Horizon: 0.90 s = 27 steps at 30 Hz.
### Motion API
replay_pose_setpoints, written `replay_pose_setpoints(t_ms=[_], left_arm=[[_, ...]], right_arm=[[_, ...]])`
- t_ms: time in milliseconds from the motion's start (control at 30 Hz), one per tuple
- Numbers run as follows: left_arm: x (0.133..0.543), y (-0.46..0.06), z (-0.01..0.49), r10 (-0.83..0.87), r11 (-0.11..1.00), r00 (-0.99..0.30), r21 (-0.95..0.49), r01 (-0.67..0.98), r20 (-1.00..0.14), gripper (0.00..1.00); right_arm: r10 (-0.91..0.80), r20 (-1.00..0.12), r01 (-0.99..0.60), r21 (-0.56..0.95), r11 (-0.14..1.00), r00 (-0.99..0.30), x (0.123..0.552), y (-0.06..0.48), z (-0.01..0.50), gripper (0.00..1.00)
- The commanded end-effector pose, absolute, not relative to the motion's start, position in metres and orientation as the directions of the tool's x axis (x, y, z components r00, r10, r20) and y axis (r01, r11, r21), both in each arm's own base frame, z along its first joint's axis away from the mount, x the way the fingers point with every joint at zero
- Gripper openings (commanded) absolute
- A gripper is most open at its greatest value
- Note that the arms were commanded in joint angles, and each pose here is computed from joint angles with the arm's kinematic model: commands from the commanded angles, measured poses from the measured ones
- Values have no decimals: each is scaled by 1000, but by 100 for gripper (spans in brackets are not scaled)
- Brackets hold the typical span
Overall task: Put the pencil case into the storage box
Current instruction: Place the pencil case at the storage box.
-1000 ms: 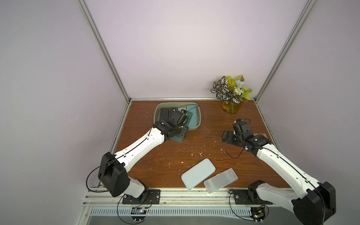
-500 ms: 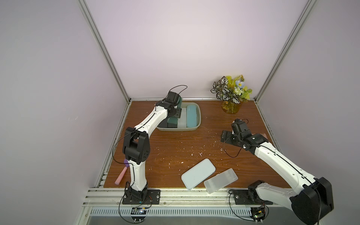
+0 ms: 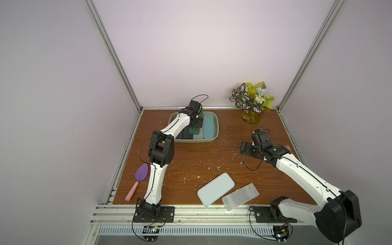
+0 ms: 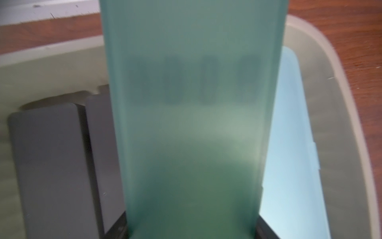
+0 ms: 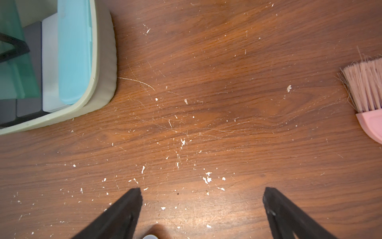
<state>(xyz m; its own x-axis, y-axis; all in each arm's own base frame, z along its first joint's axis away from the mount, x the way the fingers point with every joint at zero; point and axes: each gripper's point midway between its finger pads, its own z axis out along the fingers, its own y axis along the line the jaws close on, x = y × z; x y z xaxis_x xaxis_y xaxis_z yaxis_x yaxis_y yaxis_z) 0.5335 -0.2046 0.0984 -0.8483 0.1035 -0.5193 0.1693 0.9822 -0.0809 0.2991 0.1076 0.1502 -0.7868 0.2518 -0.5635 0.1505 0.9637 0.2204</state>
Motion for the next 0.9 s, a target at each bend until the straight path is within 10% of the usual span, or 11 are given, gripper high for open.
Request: replay_pose_setpoints(t_ms=[0,867], left_arm=[[538,-203,98,76,984,-856,-101,148,-511,55],[518,-210,68,51,975,-912,-179,134,-407,72]], right_arm=[[248,-570,145,221,965,-784,302,107,150,99],[256,-560,149,230,962,-788,303,109,150,99]])
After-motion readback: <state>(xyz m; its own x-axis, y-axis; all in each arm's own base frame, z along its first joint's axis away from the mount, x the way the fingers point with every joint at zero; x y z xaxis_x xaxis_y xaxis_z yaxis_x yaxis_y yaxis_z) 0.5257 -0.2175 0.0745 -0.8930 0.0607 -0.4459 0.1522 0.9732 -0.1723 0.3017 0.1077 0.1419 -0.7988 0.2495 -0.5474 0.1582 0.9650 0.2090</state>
